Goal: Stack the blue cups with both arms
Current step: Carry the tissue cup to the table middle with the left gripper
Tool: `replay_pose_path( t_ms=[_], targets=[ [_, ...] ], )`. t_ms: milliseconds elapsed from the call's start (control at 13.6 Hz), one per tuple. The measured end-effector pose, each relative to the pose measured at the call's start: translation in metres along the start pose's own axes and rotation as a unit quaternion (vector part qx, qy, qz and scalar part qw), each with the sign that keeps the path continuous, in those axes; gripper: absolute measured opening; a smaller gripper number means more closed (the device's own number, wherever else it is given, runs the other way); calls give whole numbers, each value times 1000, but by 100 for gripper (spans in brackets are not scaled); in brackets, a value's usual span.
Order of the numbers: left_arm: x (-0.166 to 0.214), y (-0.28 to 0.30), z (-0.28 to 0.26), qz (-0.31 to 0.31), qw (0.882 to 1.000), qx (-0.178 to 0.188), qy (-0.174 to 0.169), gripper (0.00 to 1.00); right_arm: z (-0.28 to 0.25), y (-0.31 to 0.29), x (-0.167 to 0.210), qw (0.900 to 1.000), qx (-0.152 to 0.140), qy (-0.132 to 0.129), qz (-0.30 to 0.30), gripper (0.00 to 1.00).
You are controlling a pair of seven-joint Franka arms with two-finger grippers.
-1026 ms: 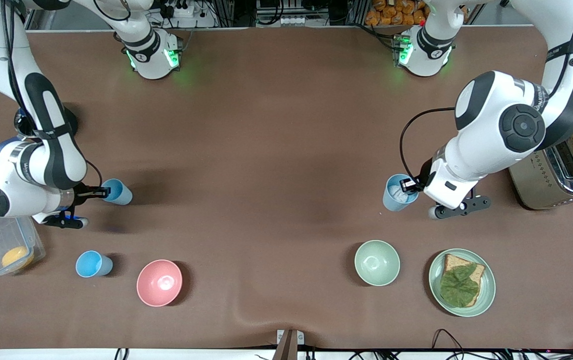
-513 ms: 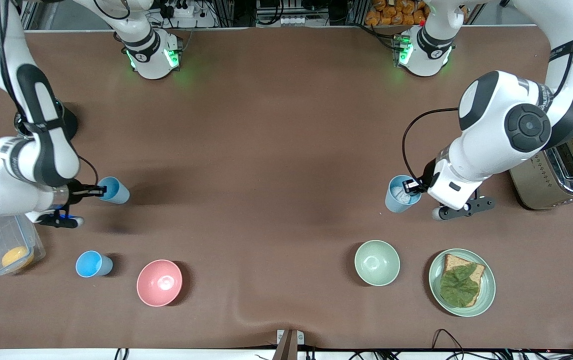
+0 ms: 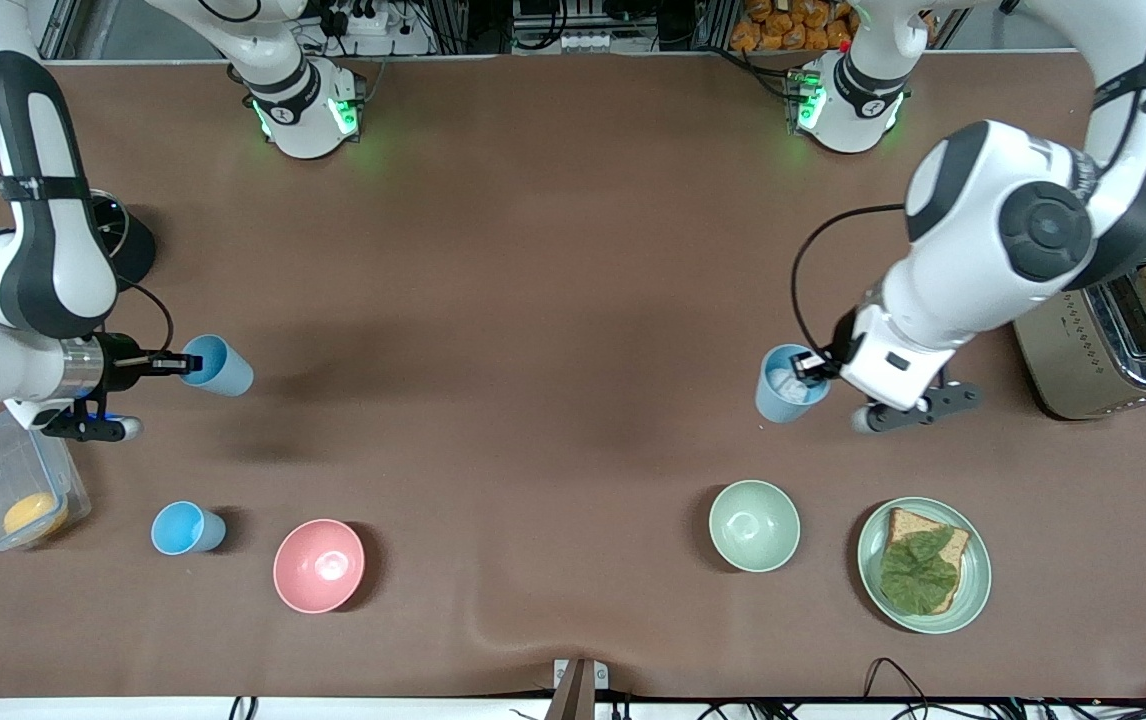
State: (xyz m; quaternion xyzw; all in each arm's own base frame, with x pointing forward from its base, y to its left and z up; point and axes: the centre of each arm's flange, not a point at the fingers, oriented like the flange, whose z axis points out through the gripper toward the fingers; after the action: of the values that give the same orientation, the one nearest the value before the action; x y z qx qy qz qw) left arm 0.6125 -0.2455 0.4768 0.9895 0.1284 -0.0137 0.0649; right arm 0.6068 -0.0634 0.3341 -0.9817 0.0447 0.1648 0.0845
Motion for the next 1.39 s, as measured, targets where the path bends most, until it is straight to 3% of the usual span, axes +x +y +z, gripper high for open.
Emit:
replay_pose_path(
  t_ms=[513,1393],
  targets=[
    [-32,40,10,-39,999,4,-9,4,0,14,2,1000,1,4,-1,4],
    [-33,45,29,-41,999,12,-24,4,-1,16,3,1000,1,7,0,4]
  ],
)
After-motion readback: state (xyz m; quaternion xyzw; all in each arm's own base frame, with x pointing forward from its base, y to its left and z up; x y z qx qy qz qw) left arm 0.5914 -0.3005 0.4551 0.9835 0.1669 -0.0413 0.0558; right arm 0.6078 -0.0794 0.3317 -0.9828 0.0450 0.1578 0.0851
